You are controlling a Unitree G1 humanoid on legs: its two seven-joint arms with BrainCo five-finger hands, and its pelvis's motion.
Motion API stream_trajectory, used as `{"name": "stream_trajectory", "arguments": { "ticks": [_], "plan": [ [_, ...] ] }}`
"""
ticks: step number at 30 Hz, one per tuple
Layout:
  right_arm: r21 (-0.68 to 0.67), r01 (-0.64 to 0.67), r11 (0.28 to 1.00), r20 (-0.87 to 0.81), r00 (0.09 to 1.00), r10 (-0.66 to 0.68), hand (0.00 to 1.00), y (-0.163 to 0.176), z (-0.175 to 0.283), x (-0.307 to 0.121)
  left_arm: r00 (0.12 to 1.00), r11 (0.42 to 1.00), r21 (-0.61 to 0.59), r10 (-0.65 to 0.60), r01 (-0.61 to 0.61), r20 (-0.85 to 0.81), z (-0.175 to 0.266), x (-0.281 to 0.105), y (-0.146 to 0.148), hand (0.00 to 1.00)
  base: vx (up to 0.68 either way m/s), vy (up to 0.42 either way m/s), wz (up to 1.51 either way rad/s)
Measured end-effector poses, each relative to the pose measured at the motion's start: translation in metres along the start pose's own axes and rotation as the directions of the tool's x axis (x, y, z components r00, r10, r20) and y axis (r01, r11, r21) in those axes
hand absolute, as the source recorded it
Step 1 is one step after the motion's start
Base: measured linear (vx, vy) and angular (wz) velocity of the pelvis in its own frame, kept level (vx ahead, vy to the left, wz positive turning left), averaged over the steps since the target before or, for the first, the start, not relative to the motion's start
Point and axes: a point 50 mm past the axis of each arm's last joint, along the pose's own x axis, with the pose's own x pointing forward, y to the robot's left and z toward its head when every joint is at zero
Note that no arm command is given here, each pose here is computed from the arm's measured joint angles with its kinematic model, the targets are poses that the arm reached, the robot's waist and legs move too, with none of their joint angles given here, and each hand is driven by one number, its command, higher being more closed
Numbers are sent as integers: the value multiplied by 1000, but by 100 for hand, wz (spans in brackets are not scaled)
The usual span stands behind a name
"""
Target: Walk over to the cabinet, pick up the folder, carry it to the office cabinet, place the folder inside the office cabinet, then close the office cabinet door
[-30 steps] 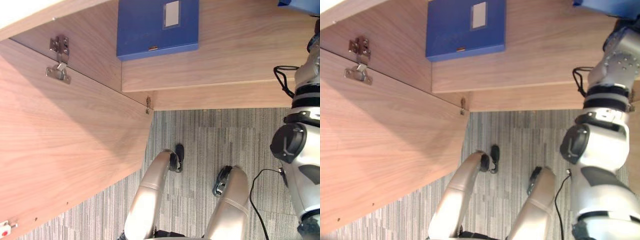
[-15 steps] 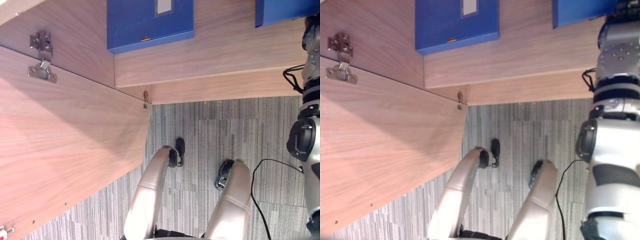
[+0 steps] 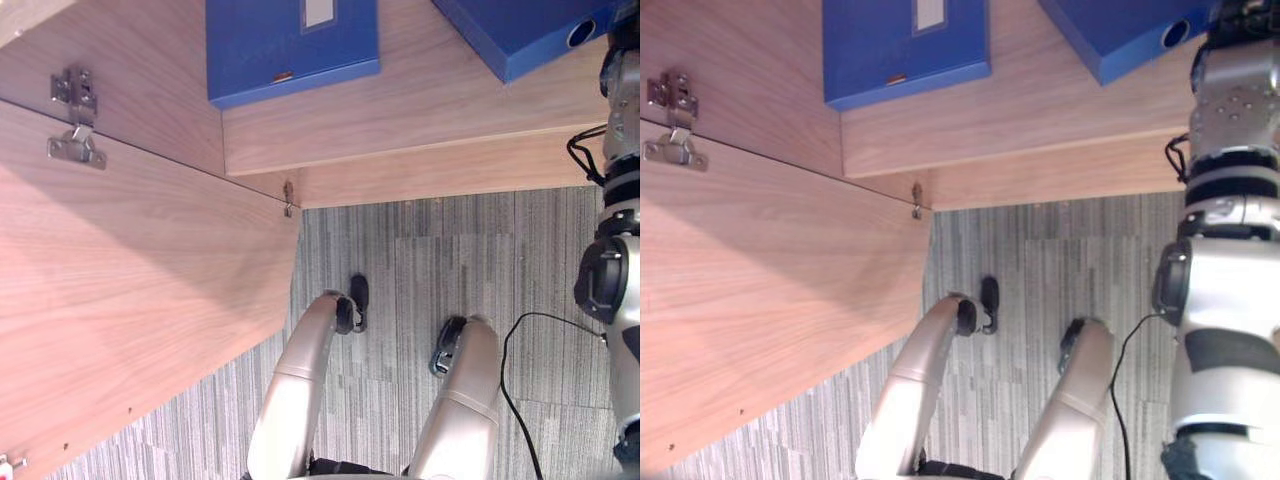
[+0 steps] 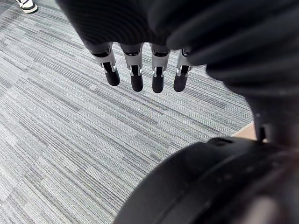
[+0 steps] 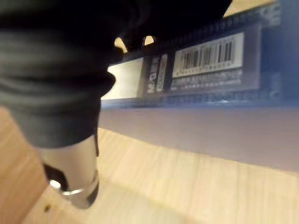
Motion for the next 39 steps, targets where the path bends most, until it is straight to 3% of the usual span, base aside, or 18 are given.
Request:
{"name": "stream_trajectory", "arguments": {
  "ticks": [5, 9, 11, 14, 17, 18, 23, 29, 34, 35, 39],
  "plan": [
    [-247, -39, 968, -71, 997, 22, 0, -4, -19, 0, 1000, 999, -36, 12, -11, 11, 1, 0, 1, 0, 27, -53, -14],
    [-491, -63, 869, -119, 993, 4, 0, -16, -31, 0, 999, 998, -59, 13, -12, 29, 3, 0, 3, 0, 47, -32, -18],
    [-642, -65, 764, -146, 989, -39, 0, -29, -37, 1, 999, 998, -67, 16, -13, 47, 7, 0, 4, 0, 47, -1, -8],
    [-767, -102, 633, -191, 979, -74, 0, -47, -47, -1, 997, 997, -73, 22, -17, 74, 11, 0, 7, 0, 42, 10, -4],
    [-826, -158, 542, -242, 967, -86, 0, -59, -57, -4, 996, 998, -58, 15, -9, 88, 14, -1, 9, 0, 40, 9, -11],
    [-857, -188, 480, -259, 962, -87, 0, -63, -60, -5, 996, 999, -53, 11, -6, 94, 14, -1, 9, 0, 30, 4, -11],
    [-928, -268, 259, -311, 940, -139, 0, -88, -71, -11, 992, 998, -52, 29, -23, 119, 21, -2, 21, 0, 52, 5, -6],
    [-913, -408, -20, -404, 908, -110, 0, -92, -87, -18, 988, 999, -42, 32, -26, 149, 26, -3, 27, 0, 58, 7, -9],
    [-867, -473, -156, -467, 881, -71, 0, -89, -101, -25, 986, 999, -34, 25, -20, 163, 29, -4, 28, 0, 78, -9, -8],
    [-839, -492, -231, -490, 869, -74, 0, -92, -107, -28, 986, 999, -32, 25, -20, 163, 29, -4, 28, 0, 72, -16, -4],
    [-783, -532, -323, -536, 840, -85, 0, -97, -126, -37, 985, 999, -26, 25, -21, 169, 29, -4, 28, 0, 57, -12, -4]
  ]
}}
